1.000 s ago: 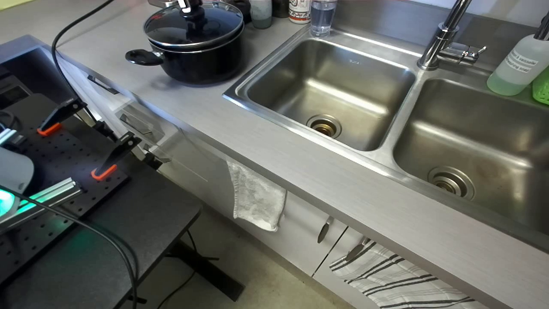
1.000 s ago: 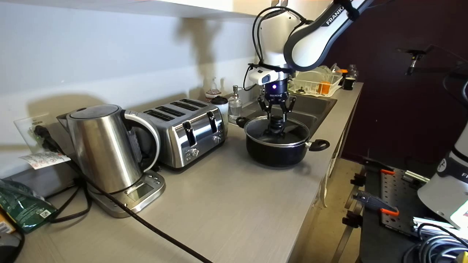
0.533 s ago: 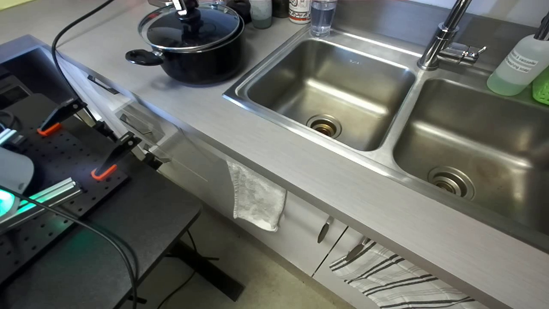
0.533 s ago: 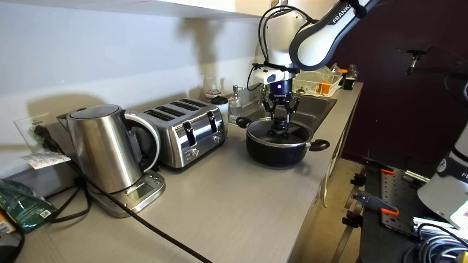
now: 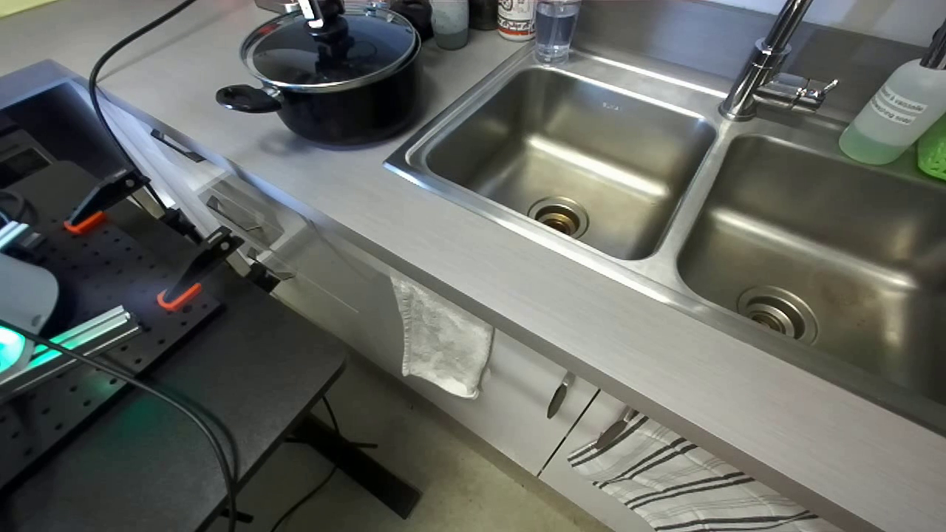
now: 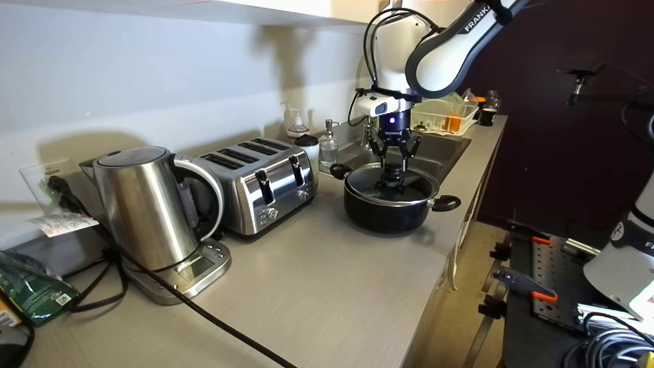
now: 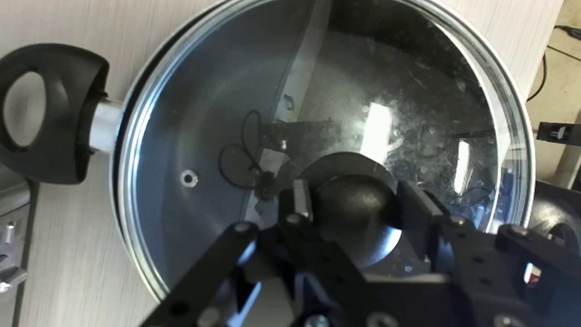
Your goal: Place the lid on the pot
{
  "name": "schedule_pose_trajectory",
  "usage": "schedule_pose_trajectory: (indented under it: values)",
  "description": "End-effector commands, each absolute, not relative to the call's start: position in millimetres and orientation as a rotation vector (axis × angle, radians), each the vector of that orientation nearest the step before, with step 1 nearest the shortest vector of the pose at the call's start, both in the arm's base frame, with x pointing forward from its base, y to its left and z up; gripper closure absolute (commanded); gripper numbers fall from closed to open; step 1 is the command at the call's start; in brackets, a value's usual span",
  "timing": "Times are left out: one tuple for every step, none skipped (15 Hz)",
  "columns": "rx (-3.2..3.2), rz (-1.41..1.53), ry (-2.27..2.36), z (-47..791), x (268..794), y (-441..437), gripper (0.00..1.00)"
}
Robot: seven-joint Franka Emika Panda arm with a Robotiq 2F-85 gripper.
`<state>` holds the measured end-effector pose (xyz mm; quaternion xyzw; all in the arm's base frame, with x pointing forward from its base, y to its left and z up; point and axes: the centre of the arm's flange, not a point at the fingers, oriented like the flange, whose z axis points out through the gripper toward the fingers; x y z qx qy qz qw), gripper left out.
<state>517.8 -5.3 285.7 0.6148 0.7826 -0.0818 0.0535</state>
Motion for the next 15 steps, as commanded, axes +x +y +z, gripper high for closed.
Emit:
schedule_pose_trajectory:
  values:
    - [1.872, -0.198, 2.373, 293, 521, -7, 0.75]
    - [1.873, -0.202, 2.372, 293, 522, -6, 0.75]
    - [1.874, -0.204, 2.371, 292, 523, -6, 0.75]
    - [1.879, -0.21, 2.367, 291, 526, -5, 0.75]
    - [1.882, -0.214, 2.367, 291, 528, -4, 0.75]
    - [1.884, -0.213, 2.366, 292, 529, -4, 0.75]
    - [1.887, -0.213, 2.364, 292, 531, -3, 0.75]
    - [1.886, -0.214, 2.364, 292, 532, -3, 0.75]
    - [1.888, -0.214, 2.363, 292, 534, -2, 0.75]
    - [1.888, -0.215, 2.362, 292, 535, -1, 0.75]
    - [1.889, -0.22, 2.362, 291, 537, -1, 0.75]
    - [1.89, -0.224, 2.362, 290, 538, -1, 0.75]
    - [1.891, -0.224, 2.36, 290, 539, 0, 0.75]
    - [1.892, -0.226, 2.361, 289, 540, 0, 0.75]
    - [1.893, -0.228, 2.362, 288, 541, 1, 0.75]
